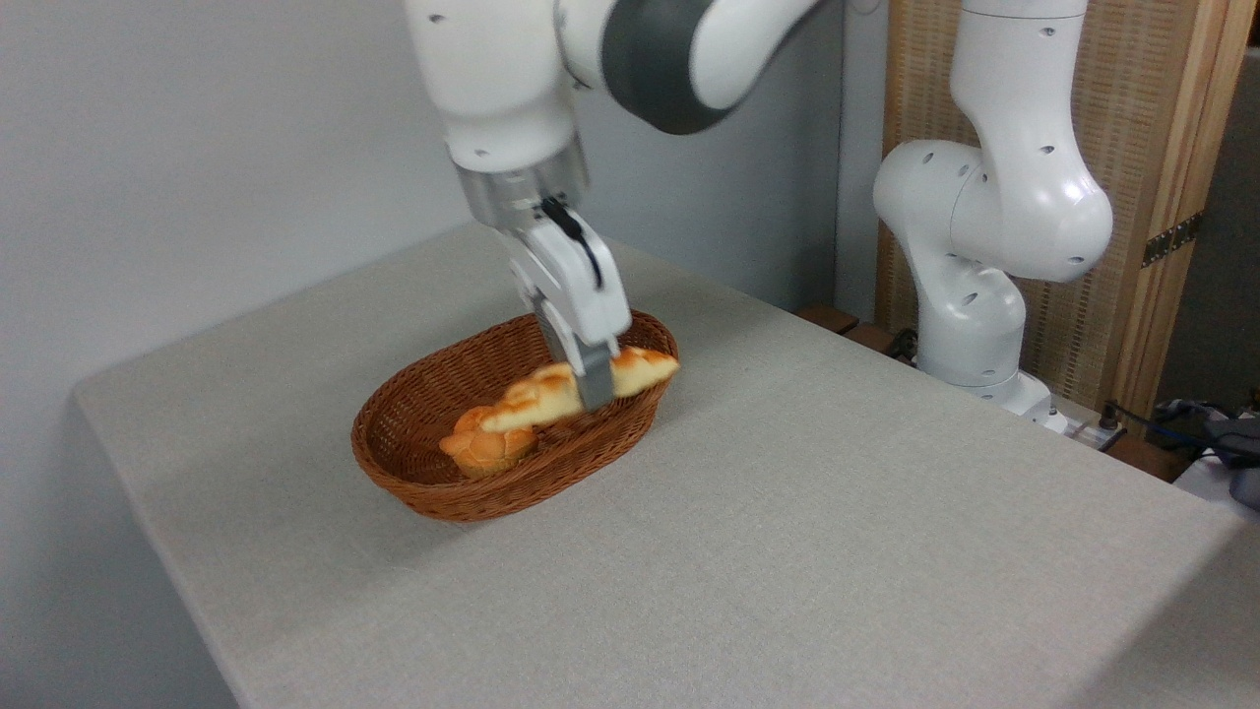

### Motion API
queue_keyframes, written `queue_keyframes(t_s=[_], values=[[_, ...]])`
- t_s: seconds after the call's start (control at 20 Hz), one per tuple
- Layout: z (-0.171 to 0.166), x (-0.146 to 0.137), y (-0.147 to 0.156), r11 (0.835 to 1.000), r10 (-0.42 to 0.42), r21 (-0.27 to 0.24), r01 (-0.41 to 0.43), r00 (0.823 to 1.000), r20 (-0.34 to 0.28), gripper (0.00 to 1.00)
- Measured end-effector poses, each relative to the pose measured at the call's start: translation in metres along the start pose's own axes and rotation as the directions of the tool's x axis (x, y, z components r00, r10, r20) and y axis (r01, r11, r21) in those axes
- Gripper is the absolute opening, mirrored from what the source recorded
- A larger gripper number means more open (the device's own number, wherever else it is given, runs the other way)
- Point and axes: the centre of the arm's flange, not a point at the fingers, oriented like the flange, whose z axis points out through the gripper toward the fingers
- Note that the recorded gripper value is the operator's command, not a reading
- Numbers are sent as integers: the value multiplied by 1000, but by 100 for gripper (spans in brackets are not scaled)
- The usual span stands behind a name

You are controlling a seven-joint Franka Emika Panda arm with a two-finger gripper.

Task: Put bread into the basket
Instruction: 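Carry the held bread roll over the wicker basket and lower it, then open the gripper to release the roll beside the round bun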

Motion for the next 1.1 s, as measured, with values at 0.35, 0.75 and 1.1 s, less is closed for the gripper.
queue_keyframes(t_s=[0.35, 0.75, 1.1], values=[[28, 79, 76, 999, 12, -35, -11, 1000, 25, 46], [55, 98, 69, 999, 5, -43, -4, 1000, 24, 94], [65, 101, 76, 998, 18, -56, -16, 999, 42, 100]])
